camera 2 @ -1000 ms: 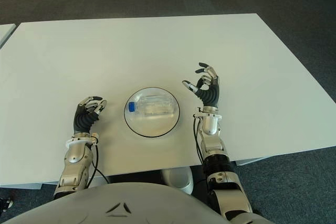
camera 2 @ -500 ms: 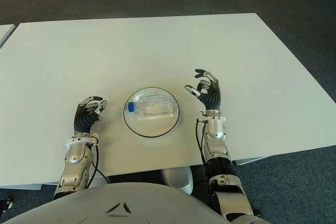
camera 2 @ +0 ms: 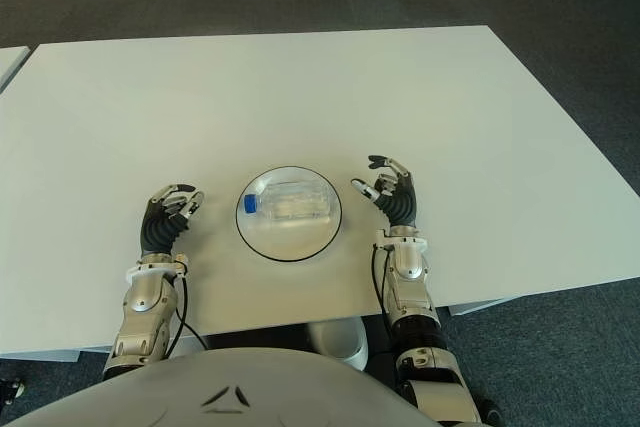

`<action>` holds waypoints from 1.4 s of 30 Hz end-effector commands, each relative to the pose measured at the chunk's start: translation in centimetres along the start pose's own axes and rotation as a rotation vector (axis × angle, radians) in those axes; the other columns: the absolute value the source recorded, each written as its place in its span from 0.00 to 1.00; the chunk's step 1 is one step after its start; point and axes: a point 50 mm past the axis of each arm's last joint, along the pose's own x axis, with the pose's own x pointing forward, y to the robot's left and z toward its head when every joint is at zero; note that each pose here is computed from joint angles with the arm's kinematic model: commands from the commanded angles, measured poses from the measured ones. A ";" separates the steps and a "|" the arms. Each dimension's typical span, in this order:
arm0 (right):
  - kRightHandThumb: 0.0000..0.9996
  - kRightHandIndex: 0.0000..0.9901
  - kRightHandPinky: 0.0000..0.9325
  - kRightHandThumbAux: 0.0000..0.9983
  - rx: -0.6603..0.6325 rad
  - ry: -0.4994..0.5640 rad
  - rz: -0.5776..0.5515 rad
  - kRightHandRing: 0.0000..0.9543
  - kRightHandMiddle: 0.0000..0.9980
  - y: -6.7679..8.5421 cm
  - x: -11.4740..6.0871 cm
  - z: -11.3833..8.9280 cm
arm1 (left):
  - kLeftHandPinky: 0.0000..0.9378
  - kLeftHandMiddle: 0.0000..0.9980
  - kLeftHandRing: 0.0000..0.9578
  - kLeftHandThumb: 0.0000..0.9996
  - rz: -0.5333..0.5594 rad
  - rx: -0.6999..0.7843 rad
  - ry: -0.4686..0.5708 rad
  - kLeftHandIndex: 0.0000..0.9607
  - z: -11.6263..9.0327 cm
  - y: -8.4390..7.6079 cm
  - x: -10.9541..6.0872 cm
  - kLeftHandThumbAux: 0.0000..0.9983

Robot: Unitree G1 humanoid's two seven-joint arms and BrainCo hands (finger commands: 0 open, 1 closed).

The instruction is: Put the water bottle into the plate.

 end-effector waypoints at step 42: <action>0.70 0.44 0.75 0.73 0.023 0.185 -0.010 0.78 0.76 0.3 -1.0 -1.4 | 0.86 0.85 0.88 0.70 0.004 0.011 0.024 0.45 -0.4 0.2 0.1 0.72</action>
